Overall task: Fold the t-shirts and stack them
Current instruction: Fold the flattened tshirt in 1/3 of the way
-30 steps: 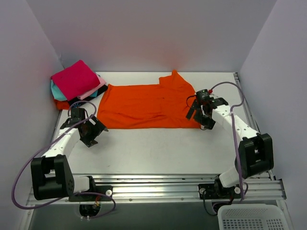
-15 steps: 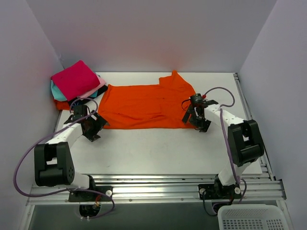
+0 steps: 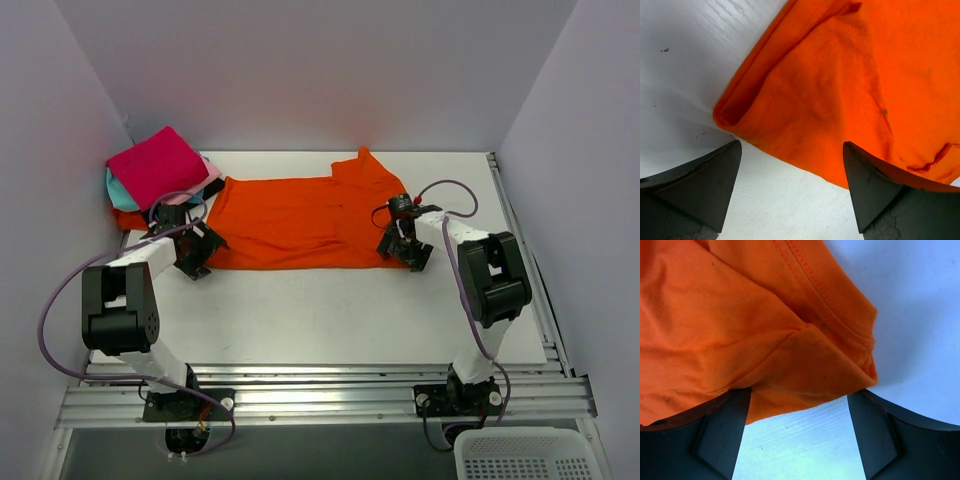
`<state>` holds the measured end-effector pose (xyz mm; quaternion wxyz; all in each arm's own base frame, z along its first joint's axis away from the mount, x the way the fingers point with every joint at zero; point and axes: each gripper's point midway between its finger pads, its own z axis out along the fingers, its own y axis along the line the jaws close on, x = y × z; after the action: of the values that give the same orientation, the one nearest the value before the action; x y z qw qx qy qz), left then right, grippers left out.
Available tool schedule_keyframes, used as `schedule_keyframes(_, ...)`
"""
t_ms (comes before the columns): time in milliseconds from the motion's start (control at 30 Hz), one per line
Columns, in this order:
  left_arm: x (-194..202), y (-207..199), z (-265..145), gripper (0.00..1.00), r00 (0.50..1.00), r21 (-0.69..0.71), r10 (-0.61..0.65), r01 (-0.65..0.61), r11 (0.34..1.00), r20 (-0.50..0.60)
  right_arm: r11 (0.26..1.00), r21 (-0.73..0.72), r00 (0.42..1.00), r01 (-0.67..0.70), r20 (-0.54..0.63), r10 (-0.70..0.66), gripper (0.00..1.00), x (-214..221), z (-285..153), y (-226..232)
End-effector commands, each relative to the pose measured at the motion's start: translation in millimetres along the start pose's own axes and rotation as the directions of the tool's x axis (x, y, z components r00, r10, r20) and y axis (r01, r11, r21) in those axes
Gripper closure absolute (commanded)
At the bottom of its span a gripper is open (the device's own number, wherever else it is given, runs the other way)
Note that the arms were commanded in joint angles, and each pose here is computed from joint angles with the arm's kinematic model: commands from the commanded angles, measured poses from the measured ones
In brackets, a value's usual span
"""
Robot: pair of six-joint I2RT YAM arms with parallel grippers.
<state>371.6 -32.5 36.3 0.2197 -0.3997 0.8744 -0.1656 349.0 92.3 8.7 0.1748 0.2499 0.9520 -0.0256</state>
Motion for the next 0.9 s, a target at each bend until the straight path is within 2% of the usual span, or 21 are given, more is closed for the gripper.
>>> schedule_keyframes(0,-25,-15,2,0.09,0.997,0.013,0.017,-0.018,1.0,0.071,0.999,0.054,1.0,0.004,0.028,-0.005,0.27,-13,8,-6)
schedule_keyframes(133,-33,-9,5,0.11,0.996,-0.035,0.013,-0.01,0.999,0.093,0.997,0.073,1.0,0.008,0.029,-0.01,0.35,-19,14,-6)
schedule_keyframes(233,-39,-6,7,0.14,0.995,-0.064,0.011,-0.004,0.998,0.102,0.997,0.078,0.999,0.01,0.029,-0.013,0.52,-23,18,-4)
schedule_keyframes(267,-40,-5,8,0.16,0.995,-0.069,0.012,-0.005,0.998,0.101,0.997,0.082,1.0,0.011,0.022,-0.013,0.62,-23,20,-4)
schedule_keyframes(300,-40,-3,10,0.25,0.995,-0.082,0.013,-0.005,0.997,0.101,0.997,0.08,1.0,0.013,0.024,-0.015,0.67,-25,21,-3)
schedule_keyframes(367,-41,-4,11,0.33,0.995,-0.085,0.016,-0.007,0.996,0.102,0.996,0.088,1.0,0.016,0.016,-0.018,0.79,-24,24,-3)
schedule_keyframes(467,-41,-5,13,0.49,0.995,-0.084,0.014,-0.006,0.996,0.096,0.996,0.088,1.0,0.017,0.014,-0.018,0.88,-25,26,-2)
schedule_keyframes(500,-42,-6,15,0.53,0.995,-0.075,0.016,-0.009,0.997,0.096,0.996,0.089,1.0,0.02,0.009,-0.02,0.9,-24,26,-2)
schedule_keyframes(533,-41,-7,15,0.62,0.996,-0.069,0.016,-0.009,0.998,0.091,0.996,0.089,1.0,0.02,0.009,-0.02,0.91,-24,26,-2)
schedule_keyframes(633,-41,-11,15,0.72,0.996,-0.05,0.016,-0.012,0.999,0.091,0.995,0.094,1.0,0.023,0.003,-0.024,0.93,-22,27,-3)
schedule_keyframes(700,-41,-13,15,0.85,0.996,-0.04,0.017,-0.013,0.999,0.089,0.995,0.096,1.0,0.025,0.003,-0.026,0.94,-22,26,-4)
schedule_keyframes(800,-41,-13,14,0.94,0.996,-0.035,0.022,-0.018,0.999,0.092,0.994,0.104,0.999,0.036,0.003,-0.036,0.96,-22,23,-7)
schedule_keyframes(867,-41,-13,12,0.96,0.995,-0.034,0.02,-0.017,0.999,0.095,0.993,0.108,0.999,0.042,0.009,-0.044,0.99,-22,20,-10)
